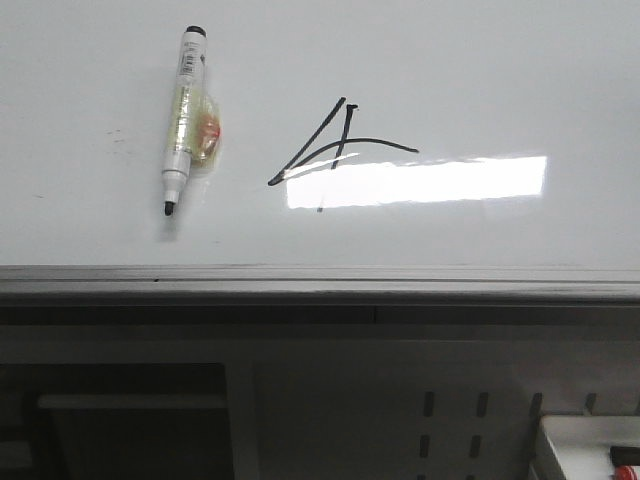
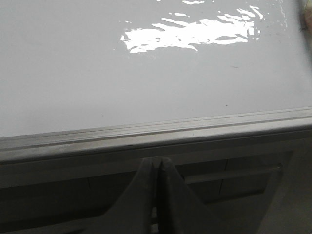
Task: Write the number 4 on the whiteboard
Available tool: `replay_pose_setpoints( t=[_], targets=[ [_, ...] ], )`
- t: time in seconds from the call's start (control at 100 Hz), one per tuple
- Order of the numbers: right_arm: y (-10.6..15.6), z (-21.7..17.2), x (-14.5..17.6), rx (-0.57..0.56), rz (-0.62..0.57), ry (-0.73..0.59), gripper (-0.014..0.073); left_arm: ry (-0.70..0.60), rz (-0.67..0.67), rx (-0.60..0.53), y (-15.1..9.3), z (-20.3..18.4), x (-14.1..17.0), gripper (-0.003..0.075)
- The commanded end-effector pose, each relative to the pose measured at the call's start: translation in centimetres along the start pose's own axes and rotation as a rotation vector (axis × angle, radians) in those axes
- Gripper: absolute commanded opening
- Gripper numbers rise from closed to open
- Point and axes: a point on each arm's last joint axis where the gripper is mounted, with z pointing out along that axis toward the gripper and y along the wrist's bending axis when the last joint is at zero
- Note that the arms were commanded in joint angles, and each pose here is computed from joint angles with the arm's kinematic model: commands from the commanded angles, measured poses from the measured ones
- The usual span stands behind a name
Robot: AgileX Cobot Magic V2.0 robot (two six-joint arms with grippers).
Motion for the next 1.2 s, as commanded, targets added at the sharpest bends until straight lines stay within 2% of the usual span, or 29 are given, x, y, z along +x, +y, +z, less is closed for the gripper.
replay_pose_setpoints(
  t=[0.0,0.58,0.74,0.87,0.95,1.05,1.19],
  targets=[
    [-0.2,-0.6,-1.2,0.009,-0.005,-0.099,-0.0045,-0.041,-0.011,-0.004,0.0,0.2,0.5,-0.002],
    [-0.2,-0.6,-1.2,0.009,-0.005,-0.099,-0.0045,-0.041,-0.011,-0.004,0.0,0.2,0.5,-0.002],
    [-0.5,0.1,0.2,0.088,-0.092,-0.011,-0.0045,-0.04,-0.011,-0.004,0.0,0.2,0.6,-0.002],
    [0.2,1.6,1.4,0.125,-0.106,0.044,-0.0045,-0.04,-0.011,-0.004,0.0,0.2,0.6,-0.002],
    [0.9,2.9,2.3,0.146,-0.064,0.069,-0.0045,-0.04,-0.011,-0.004,0.0,0.2,0.6,-0.002],
    [1.4,4.7,3.2,0.206,0.033,0.041,-0.0045,-0.04,-0.011,-0.004,0.0,0.2,0.6,-0.002],
    [0.7,6.3,6.1,0.389,0.197,0.048,-0.0045,-0.04,-0.011,-0.004,0.0,0.2,0.6,-0.002]
  ],
)
